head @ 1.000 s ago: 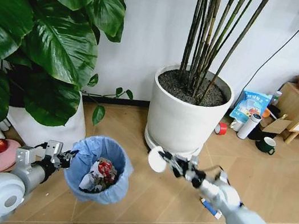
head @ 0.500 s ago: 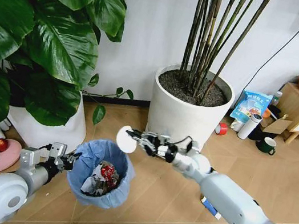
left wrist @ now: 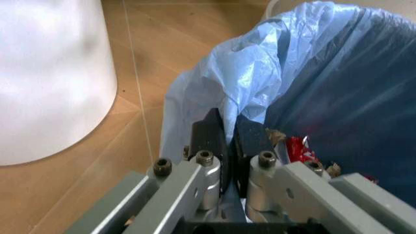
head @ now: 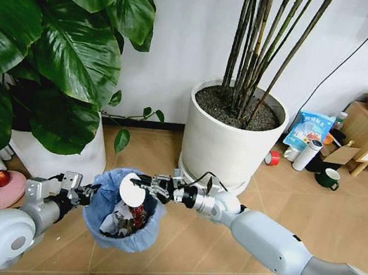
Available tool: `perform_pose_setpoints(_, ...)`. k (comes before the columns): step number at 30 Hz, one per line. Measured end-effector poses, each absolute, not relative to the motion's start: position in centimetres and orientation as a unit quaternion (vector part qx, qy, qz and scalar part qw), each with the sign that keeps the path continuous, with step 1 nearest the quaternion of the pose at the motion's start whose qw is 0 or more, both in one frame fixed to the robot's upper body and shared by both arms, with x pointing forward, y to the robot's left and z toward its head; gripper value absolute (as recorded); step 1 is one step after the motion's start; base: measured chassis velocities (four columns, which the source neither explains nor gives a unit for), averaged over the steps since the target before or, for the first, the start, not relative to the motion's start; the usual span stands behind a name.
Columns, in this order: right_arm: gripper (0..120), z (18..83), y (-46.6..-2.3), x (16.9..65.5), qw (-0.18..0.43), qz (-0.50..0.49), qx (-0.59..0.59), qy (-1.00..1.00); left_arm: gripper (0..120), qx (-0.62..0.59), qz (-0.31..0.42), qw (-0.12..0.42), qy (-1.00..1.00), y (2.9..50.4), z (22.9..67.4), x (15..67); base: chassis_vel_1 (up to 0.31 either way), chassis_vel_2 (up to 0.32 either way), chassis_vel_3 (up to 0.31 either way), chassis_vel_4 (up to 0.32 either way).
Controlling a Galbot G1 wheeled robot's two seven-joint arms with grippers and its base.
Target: Pick up the trash bin and place the garbage on the floor into it.
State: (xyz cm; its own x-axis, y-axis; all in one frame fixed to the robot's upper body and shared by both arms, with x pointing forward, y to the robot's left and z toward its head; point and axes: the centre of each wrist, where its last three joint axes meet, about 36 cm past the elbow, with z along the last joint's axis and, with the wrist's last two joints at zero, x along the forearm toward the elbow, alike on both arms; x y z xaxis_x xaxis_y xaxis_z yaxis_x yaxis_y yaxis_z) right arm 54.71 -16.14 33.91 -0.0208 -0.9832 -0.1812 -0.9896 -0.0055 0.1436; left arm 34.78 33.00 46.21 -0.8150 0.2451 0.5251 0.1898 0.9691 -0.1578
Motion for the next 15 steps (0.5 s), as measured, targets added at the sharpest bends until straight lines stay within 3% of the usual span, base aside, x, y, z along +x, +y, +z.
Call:
perform_pose_setpoints(4,32,34.0,-16.4,54.8,0.013,0.111,-0.7,0.706,0,-0.114,0.05,0.282,-0.951,33.0,46.2,34.8,0.0,0.0,0.0,0.0)
perform_pose_setpoints(6,49,34.3,-17.3,55.1,0.008,0.097,-0.699,0.708,0,-0.111,0.05,0.28,-0.952,33.1,46.4,34.9,0.0,0.0,0.0,0.0)
perform_pose_setpoints(12,66,34.2,-18.5,54.9,-0.001,0.082,-0.701,0.709,0,-0.106,0.05,0.277,-0.954,33.5,46.7,34.9,0.0,0.0,0.0,0.0)
perform_pose_setpoints(15,82,34.1,-19.3,54.7,-0.007,0.075,-0.703,0.707,0,-0.107,0.051,0.276,-0.954,33.4,46.8,34.8,0.0,0.0,0.0,0.0)
